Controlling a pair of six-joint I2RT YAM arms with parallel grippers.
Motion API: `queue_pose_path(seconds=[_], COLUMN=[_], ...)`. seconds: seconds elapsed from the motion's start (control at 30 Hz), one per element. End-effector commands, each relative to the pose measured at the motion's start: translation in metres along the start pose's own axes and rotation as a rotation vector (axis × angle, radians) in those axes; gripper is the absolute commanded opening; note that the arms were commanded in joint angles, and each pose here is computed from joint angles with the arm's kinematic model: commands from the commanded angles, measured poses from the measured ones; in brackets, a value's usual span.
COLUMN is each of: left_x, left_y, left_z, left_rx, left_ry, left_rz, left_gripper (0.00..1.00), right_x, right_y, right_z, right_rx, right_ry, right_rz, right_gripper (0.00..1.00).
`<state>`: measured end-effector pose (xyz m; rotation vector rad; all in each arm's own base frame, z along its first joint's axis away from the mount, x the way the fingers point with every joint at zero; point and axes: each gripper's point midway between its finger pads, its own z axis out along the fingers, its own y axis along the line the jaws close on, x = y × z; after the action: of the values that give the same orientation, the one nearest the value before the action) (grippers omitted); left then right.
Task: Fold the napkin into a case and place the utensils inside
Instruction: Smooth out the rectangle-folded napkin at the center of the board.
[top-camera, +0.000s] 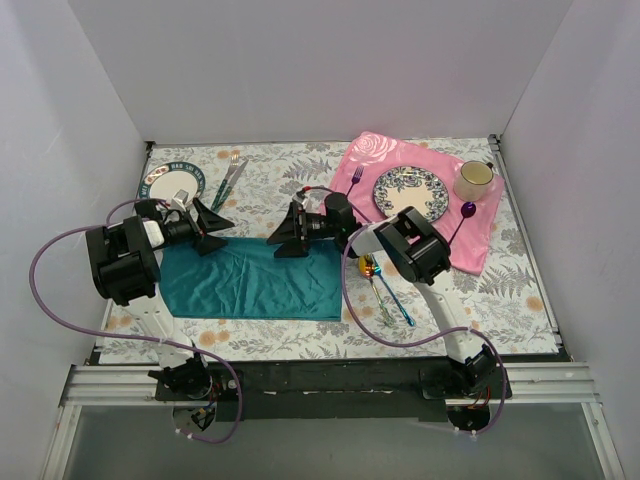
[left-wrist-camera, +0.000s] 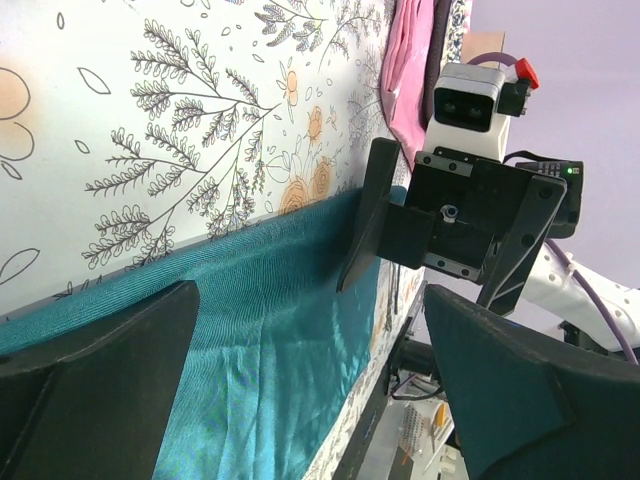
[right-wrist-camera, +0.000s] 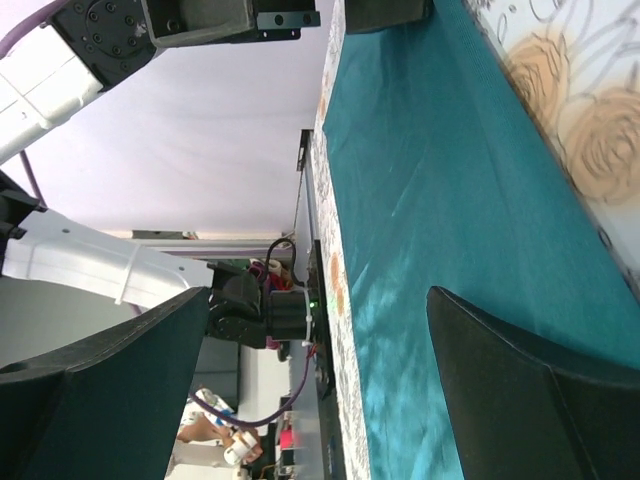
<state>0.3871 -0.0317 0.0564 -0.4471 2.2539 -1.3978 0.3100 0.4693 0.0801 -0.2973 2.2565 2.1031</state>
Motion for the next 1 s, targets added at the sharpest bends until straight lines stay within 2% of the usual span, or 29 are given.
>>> queue_pose_path(seconds=[0.0,0.23,0.57,0.97], left_x=[-0.009,-0.011,-0.012,-0.012], left_y=[0.026,0.026,0.024,0.027], left_z=[-0.004,-0.005,-0.006,-0.006], left_rx=[-0.107,-0.108,-0.113,-0.118], left_ry=[-0.038,-0.041,-0.046,-0.046], left_rz=[0.021,0.029,0.042,0.041], left_gripper=[0.98,0.98,0.98,0.98], right_x=[0.006,0.003,-0.013,-0.019], right_y=[-0.003,0.001,0.030,0.008], right_z=[-0.020,-0.036,-0.034,-0.058], right_rx=[0.001,0.004,-0.023,0.004], right_ry=[0.012,0.020,0.007,-0.017], right_rz=[0.057,0.032,-0.031,0.030], right_gripper=[0.99,0.99,0.99,0.99])
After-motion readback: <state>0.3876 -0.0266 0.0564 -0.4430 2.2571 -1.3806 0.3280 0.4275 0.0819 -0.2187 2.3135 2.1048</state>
